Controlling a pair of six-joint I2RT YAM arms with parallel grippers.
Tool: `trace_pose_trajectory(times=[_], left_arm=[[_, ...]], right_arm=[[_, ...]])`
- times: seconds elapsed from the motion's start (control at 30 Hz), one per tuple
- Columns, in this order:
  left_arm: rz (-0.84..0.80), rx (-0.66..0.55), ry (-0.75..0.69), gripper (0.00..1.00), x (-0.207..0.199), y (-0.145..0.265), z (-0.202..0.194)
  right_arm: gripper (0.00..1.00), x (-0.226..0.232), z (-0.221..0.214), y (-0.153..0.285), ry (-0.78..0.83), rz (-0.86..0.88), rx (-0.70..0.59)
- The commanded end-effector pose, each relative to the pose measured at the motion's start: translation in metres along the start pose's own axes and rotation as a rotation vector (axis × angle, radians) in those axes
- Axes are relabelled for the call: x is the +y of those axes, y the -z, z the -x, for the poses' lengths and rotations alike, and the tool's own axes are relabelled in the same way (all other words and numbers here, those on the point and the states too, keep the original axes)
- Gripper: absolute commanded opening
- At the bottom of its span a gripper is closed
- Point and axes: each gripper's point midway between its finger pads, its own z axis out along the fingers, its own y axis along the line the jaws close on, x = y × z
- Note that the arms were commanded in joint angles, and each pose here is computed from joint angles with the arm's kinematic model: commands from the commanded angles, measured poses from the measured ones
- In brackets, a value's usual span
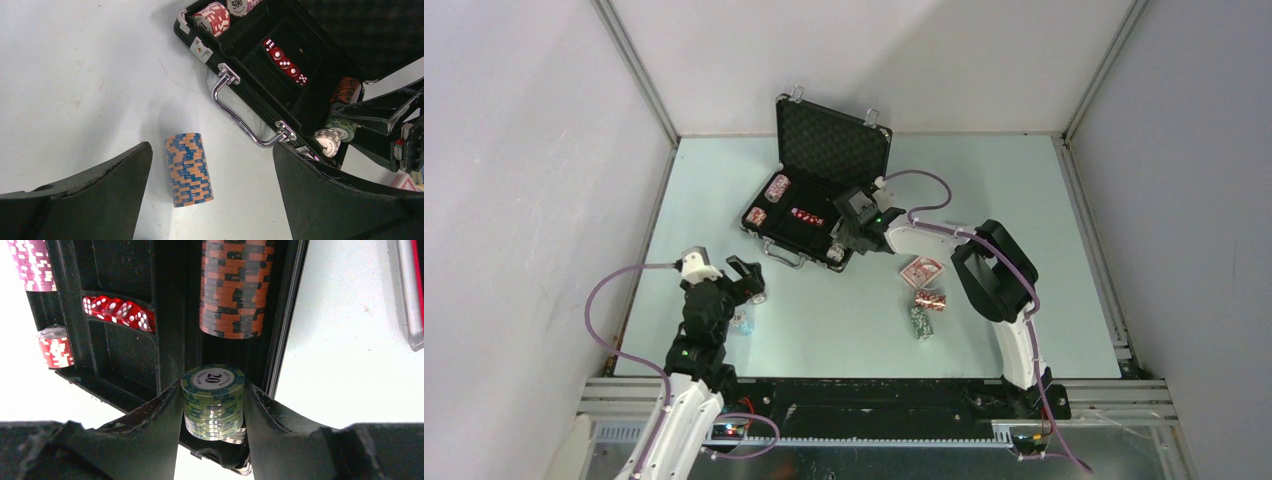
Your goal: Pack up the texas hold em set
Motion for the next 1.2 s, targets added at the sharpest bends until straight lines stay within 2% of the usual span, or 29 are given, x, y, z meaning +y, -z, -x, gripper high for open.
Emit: trace_pose_trajectory(times=[0.0,0.17,0.4,0.7,0.77,0.97,1.07,1.13,1.17], left_arm=[[-0.028,-0.034,-0.011,0.98,-0.007,-0.001,0.011],[-0.028,-0.036,-0.010,0.98,-0.007,0.000,0.012],[-0.028,-0.034,-0.011,0.98,-0.007,0.000,0.011],[-0.029,-0.034,-0.011,0.98,-0.007,0.000,0.011],[-0.027,-0.032,-0.011,0.98,-0.007,0.000,0.010],[-0.030,-0.034,-0.012,0.98,-0.008,0.000,0.011],[-0.027,-0.031,-0.011,0.98,-0.007,0.000,0.010],[-0.028,-0.032,-0.012,0.98,-0.007,-0.001,0.011],[-0.028,-0.033,-0.012,0.98,-0.007,-0.001,0.011]], right_arm=[[0.50,0.022,0.000,0.019,-0.036,0.049,0.001],[0.51,0.021,-0.007,0.024,-0.045,0.045,0.013],[0.62,0.017,-0.001,0.031,-0.045,0.031,-0.015],[0.62,0.005,0.023,0.047,0.005,-0.027,-0.109],[0.59,0.008,0.028,0.046,0.038,-0.012,-0.120],[0.48,0.037,0.042,0.043,0.292,0.137,-0.139],[0.44,0.040,0.044,0.037,0.360,0.146,-0.136],[0.36,0.040,0.045,0.032,0.377,0.147,-0.129],[0.28,0.041,0.046,0.031,0.377,0.154,-0.121]])
